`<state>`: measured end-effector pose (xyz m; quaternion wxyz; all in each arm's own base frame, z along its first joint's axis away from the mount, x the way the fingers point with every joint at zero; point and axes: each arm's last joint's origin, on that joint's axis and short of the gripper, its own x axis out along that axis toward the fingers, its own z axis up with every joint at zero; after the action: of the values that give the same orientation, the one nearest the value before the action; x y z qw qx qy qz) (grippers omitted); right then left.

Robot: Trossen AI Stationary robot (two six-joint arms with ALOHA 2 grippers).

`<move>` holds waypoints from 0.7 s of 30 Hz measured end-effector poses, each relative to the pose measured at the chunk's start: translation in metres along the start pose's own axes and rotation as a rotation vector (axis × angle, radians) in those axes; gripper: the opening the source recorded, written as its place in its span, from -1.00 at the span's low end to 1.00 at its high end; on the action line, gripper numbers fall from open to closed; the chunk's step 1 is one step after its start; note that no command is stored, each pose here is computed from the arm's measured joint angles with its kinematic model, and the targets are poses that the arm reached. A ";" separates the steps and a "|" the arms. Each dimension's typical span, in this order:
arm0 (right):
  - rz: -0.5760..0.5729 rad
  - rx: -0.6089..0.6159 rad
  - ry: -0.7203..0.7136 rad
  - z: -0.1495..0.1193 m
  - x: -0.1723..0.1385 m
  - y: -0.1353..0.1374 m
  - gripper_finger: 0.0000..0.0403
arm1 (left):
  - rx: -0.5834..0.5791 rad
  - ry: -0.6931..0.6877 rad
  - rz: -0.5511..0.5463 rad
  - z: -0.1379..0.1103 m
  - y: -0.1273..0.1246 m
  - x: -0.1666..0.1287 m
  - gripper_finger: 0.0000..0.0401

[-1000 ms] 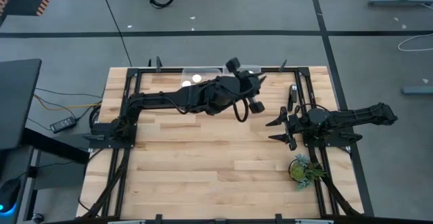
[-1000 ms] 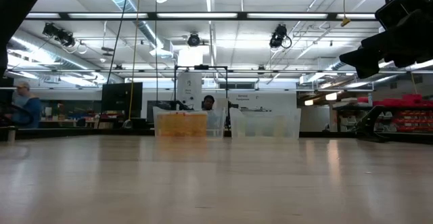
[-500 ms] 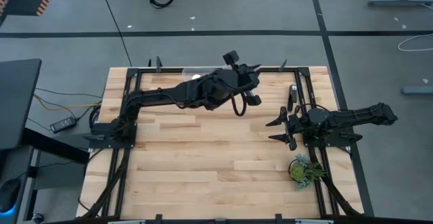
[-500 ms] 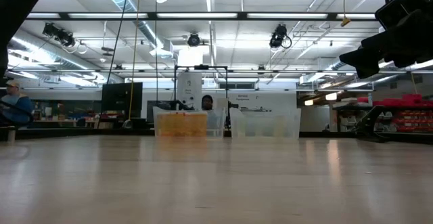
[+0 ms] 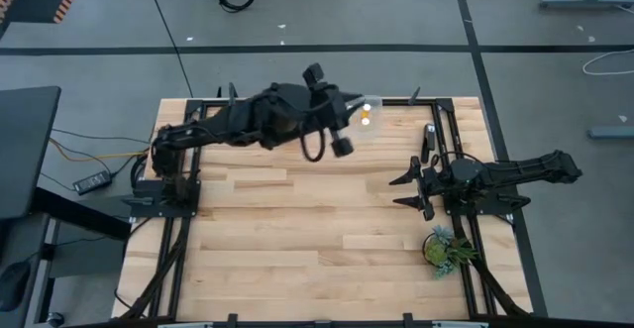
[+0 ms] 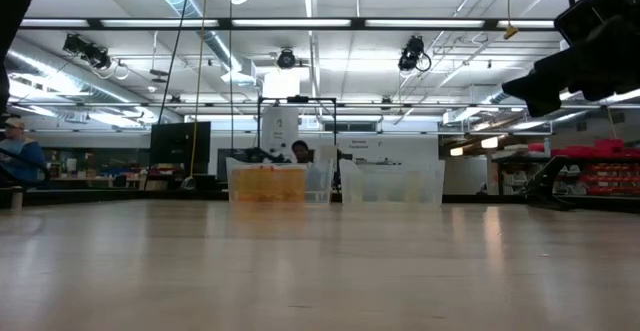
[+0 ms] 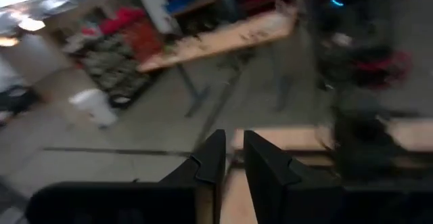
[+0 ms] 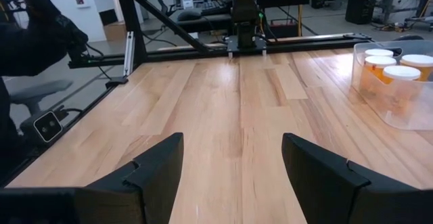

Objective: Pick and place medicine bottles into bin by pill shape (circle, oval)
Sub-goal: Return to Home Position

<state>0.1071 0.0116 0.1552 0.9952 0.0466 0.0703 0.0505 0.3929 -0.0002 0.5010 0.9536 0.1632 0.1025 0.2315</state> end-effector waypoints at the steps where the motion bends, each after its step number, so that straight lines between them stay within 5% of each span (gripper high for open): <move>1: 0.000 0.000 0.004 0.000 0.000 0.000 0.28 | 0.007 0.010 -0.034 0.001 0.000 -0.007 -0.68; 12: -0.002 0.000 0.017 -0.002 0.000 0.000 0.28 | -0.057 0.018 -0.211 -0.014 -0.018 -0.059 -0.68; 21: -0.002 0.000 0.019 -0.002 0.000 0.000 0.28 | -0.128 -0.081 -0.292 -0.057 -0.031 -0.107 -0.68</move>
<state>0.1073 0.0116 0.1535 0.9945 0.0463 0.0797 0.0500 0.2965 -0.0624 0.4498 0.9889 0.0944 0.0718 0.0896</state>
